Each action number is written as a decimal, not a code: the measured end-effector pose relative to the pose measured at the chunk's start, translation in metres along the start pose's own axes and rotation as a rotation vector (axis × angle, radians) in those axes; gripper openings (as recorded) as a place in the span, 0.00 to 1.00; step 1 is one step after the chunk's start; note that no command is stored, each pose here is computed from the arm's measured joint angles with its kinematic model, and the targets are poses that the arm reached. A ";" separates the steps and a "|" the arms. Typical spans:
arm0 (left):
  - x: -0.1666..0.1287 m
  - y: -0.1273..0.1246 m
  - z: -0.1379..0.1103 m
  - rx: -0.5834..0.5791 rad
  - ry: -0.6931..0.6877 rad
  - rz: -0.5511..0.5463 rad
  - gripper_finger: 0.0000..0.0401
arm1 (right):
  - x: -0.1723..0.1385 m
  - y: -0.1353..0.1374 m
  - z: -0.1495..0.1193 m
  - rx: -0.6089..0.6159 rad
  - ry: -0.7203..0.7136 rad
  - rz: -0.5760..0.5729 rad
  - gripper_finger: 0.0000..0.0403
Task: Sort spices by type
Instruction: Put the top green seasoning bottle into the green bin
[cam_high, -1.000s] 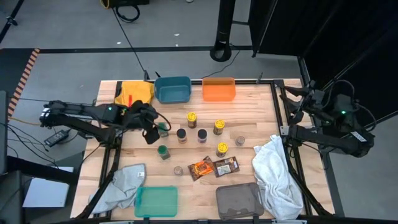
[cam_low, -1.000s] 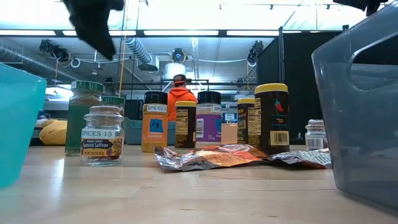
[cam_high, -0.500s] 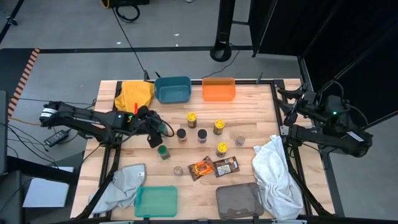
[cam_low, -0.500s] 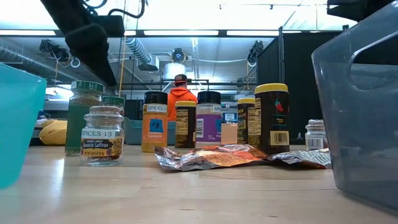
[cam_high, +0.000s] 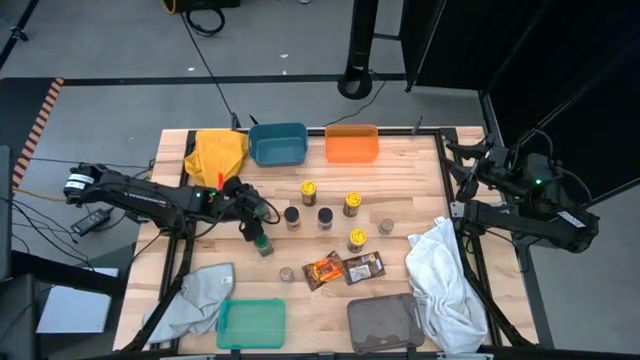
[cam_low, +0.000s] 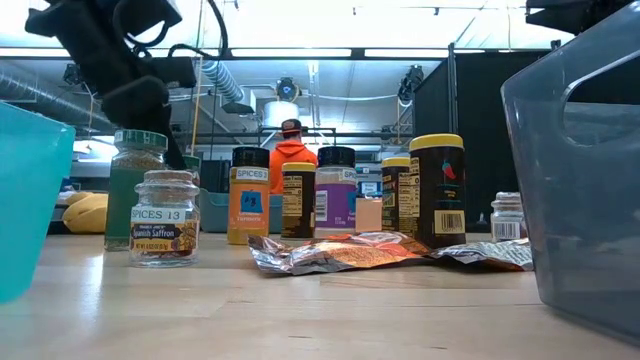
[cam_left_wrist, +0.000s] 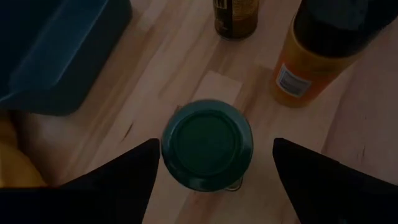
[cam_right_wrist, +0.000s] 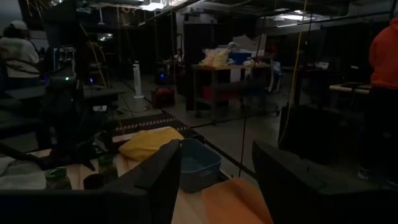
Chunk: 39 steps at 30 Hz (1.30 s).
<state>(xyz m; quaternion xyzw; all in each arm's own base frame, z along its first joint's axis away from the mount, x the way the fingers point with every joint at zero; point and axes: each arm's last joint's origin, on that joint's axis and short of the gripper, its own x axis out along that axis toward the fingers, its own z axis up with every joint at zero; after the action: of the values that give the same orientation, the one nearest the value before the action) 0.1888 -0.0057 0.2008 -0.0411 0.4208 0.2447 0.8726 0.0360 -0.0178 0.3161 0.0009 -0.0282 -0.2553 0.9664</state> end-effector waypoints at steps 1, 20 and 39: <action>0.002 0.000 -0.002 -0.002 -0.001 -0.004 0.80 | 0.000 0.000 0.000 0.001 0.000 -0.009 0.51; 0.014 0.009 -0.002 -0.011 -0.009 -0.064 0.52 | 0.000 -0.001 0.000 0.003 0.000 -0.045 0.51; -0.018 0.013 0.047 -0.107 -0.093 -0.088 0.44 | 0.000 -0.001 0.000 0.002 0.000 -0.046 0.51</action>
<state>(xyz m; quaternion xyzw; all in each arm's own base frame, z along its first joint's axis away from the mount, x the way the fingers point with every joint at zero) 0.2070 0.0114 0.2462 -0.0947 0.3638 0.2298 0.8977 0.0353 -0.0190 0.3161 0.0026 -0.0284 -0.2773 0.9604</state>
